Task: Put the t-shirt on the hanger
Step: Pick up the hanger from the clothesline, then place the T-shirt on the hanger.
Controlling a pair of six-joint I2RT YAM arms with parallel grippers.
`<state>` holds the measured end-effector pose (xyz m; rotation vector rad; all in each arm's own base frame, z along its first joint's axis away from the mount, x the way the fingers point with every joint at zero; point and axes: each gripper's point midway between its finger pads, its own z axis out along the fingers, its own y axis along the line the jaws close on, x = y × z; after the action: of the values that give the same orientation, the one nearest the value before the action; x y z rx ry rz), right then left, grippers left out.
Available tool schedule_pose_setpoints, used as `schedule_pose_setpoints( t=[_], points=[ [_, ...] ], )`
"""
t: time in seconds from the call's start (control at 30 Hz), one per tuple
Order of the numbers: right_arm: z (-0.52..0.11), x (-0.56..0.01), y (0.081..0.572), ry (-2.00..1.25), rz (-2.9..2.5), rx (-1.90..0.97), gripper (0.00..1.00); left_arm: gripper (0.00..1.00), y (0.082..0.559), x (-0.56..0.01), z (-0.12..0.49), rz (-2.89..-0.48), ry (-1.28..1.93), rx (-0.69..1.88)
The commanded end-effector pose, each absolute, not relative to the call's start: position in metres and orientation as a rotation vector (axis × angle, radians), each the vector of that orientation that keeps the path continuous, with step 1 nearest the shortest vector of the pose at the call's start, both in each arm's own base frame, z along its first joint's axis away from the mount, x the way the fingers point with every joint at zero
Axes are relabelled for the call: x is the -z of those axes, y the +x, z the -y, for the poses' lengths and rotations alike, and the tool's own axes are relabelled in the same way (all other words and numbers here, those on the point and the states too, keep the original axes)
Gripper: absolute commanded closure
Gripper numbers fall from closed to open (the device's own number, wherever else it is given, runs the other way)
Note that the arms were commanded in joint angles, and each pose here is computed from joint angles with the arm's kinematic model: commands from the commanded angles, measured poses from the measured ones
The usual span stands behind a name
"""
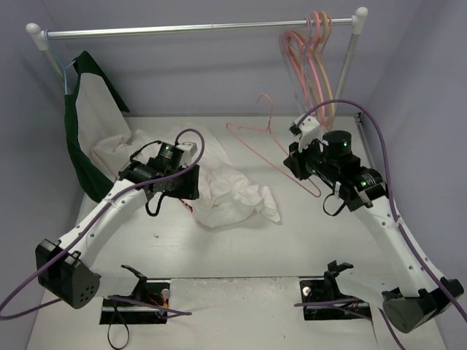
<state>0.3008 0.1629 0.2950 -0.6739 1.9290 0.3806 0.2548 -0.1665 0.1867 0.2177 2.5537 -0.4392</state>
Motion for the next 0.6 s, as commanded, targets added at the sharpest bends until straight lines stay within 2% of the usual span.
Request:
schedule_pose_setpoints(
  t=[0.0, 0.3, 0.57],
  points=[
    [-0.162, -0.327, 0.276, -0.675, -1.811, -0.429, 1.0, 0.57, 0.273, -0.203, 0.172, -2.453, 0.371, 0.373],
    [-0.156, -0.32, 0.245, -0.652, -1.834, -0.488, 1.0, 0.61, 0.294, -0.176, 0.171, -2.469, 0.579, 0.269],
    [-0.152, -0.312, 0.237, -0.676, -1.866, -0.473, 1.0, 0.61, 0.303, -0.166, 0.182, -2.469, 0.6, 0.34]
  ],
)
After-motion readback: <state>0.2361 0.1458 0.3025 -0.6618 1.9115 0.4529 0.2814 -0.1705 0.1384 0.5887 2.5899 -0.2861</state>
